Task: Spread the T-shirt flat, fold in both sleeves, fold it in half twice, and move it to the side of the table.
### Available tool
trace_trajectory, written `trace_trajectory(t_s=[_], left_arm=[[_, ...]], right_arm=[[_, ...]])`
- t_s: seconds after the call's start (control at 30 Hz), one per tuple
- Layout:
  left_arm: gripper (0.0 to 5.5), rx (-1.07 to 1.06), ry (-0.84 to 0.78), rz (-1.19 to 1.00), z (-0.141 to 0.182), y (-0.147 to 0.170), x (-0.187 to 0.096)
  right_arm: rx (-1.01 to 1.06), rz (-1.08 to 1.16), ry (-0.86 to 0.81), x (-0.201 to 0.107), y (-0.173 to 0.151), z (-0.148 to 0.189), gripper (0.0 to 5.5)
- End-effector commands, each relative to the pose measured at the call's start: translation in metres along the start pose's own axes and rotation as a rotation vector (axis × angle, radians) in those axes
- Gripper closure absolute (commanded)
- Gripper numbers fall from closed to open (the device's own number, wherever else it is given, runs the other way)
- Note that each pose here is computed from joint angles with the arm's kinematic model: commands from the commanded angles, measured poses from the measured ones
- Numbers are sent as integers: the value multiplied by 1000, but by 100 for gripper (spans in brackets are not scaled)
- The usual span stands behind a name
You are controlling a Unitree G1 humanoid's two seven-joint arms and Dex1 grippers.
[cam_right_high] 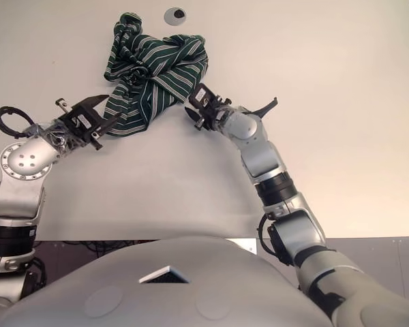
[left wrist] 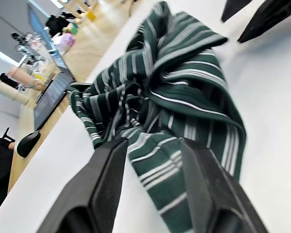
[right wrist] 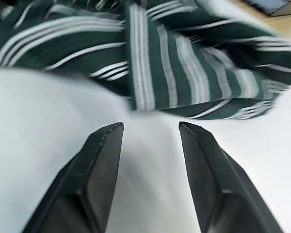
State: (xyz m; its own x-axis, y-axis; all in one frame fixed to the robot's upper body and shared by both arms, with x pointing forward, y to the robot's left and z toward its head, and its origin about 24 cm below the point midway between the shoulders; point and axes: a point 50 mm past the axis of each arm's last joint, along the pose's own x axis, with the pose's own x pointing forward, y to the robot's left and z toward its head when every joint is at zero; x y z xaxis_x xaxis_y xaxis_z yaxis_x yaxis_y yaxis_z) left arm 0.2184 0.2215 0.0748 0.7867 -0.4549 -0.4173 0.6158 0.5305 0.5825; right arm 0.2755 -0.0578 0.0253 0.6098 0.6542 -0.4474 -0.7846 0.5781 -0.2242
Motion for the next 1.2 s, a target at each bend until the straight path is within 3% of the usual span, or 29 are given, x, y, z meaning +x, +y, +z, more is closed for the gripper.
trace_trajectory(t_s=[0.03,0.17,0.53,0.73,0.9,1.03,1.2], left_arm=[[360,18,-5,4,4,3,1],[360,15,-5,-2,5,1,0],[360,10,-19,-5,7,-1,2],[358,10,-20,-9,6,0,3],[358,23,-4,-38,4,-1,0],[358,75,34,-161,2,-8,-10],[295,114,75,-265,0,-11,-15]], right_arm=[[-221,-59,9,6,-10,7,341],[-425,-133,-43,11,-14,16,341],[-638,-125,-61,18,-8,14,341],[-677,-163,-89,22,-9,18,446],[-657,-154,-114,18,-8,23,539],[-441,-118,-128,6,-12,26,549],[-264,-124,-137,-6,-23,31,550]])
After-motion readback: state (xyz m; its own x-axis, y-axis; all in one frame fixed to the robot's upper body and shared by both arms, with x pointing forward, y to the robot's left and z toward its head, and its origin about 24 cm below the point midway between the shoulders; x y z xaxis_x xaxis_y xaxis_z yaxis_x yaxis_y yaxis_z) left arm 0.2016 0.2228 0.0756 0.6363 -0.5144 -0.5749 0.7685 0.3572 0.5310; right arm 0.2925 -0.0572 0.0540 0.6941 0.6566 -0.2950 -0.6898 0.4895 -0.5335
